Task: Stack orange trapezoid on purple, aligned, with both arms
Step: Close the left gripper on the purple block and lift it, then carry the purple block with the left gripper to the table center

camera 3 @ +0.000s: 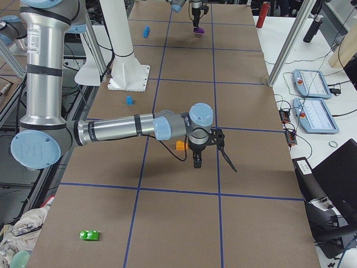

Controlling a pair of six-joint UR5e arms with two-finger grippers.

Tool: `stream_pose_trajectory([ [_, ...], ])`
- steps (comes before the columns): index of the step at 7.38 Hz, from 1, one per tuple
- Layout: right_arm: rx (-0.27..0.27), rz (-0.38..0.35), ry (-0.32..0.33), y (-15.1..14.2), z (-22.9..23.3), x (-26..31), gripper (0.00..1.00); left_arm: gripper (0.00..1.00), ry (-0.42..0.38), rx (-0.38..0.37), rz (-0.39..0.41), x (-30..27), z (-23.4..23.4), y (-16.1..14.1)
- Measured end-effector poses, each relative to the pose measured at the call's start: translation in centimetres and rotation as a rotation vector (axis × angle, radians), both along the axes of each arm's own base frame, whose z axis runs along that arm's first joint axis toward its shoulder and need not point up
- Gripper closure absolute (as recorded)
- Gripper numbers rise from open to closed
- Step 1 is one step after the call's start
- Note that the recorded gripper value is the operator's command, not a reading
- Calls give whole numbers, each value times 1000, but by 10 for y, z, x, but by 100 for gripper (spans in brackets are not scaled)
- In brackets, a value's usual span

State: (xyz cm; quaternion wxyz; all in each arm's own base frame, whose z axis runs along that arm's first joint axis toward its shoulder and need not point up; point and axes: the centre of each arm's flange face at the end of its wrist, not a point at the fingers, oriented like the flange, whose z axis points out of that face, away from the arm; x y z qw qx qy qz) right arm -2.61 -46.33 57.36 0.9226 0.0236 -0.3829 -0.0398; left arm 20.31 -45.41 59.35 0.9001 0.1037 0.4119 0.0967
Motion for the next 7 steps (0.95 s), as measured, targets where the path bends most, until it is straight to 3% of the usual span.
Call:
stream_pose_trajectory([
  [2,1,0,-2,0,-1,0,0,100,16,-5,-21,7,-47,-5],
  [4,2,0,-2,0,-1,0,0,100,15,-70,-32,46,-123,-4],
  [7,2,0,-2,0,-1,0,0,100,-29,-154,-52,185,-249,20],
])
